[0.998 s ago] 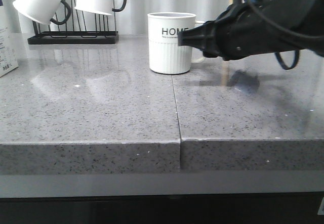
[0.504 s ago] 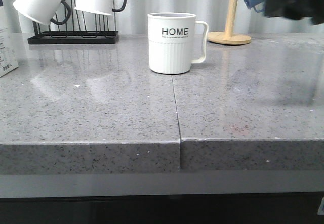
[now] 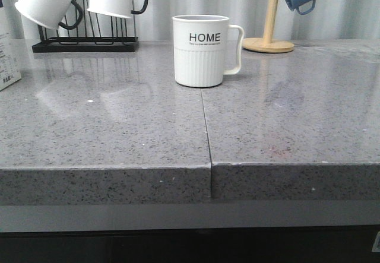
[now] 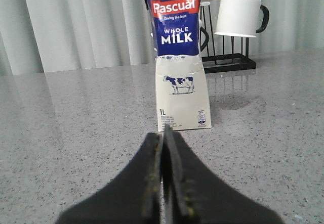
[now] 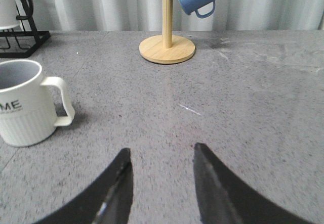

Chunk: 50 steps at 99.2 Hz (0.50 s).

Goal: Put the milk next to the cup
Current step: 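Open the right gripper and withdraw it from the mug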

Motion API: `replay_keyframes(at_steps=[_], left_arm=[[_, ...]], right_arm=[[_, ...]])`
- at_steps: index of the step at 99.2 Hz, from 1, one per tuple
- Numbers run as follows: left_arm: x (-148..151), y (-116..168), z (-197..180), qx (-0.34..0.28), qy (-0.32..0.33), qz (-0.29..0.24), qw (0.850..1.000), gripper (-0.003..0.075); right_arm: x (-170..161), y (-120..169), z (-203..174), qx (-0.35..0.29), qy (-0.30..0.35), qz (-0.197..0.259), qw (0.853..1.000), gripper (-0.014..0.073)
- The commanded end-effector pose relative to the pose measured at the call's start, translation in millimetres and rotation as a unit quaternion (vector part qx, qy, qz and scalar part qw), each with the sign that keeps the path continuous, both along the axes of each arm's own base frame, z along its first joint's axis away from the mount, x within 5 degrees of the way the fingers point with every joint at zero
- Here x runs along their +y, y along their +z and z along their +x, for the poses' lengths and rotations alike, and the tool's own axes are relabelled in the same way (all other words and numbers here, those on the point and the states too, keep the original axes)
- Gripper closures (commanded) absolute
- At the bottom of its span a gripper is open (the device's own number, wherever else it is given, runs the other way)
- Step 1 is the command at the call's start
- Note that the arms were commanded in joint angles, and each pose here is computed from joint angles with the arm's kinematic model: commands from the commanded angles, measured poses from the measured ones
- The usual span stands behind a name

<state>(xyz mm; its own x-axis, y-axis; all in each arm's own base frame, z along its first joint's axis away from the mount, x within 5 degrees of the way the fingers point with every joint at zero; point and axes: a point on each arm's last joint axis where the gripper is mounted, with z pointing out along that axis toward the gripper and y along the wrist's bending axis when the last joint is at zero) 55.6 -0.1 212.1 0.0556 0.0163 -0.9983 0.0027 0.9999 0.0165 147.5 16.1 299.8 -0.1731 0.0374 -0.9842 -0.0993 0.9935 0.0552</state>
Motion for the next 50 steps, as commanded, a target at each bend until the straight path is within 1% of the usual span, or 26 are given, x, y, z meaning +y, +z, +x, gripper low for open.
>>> replay_keyframes(at_steps=[1, 21, 35, 45, 50], left_arm=[[-0.4, -8.6, -0.7, -0.029, -0.003, -0.007, 1.000, 0.0741], [-0.4, -8.6, -0.7, -0.029, -0.003, -0.007, 1.000, 0.0741], [-0.4, -8.6, -0.7, -0.029, -0.003, -0.007, 1.000, 0.0741], [-0.4, -8.6, -0.7, -0.029, -0.003, -0.007, 1.000, 0.0741], [-0.4, -8.6, -0.7, -0.029, -0.003, -0.007, 1.000, 0.0741]], right_arm=[[-3.9, 12.9, -13.0, -0.045, -0.008, -0.008, 0.999, 0.0287], [-14.0, 12.3, -39.8, -0.063, -0.045, 0.000, 0.997, 0.0288], [-20.2, 12.7, -53.2, -0.061, -0.075, -0.010, 0.995, 0.0288], [-21.3, 12.2, -59.5, -0.059, -0.082, -0.010, 0.995, 0.0289], [-21.4, 12.4, -61.8, -0.060, -0.083, -0.009, 0.995, 0.0309]])
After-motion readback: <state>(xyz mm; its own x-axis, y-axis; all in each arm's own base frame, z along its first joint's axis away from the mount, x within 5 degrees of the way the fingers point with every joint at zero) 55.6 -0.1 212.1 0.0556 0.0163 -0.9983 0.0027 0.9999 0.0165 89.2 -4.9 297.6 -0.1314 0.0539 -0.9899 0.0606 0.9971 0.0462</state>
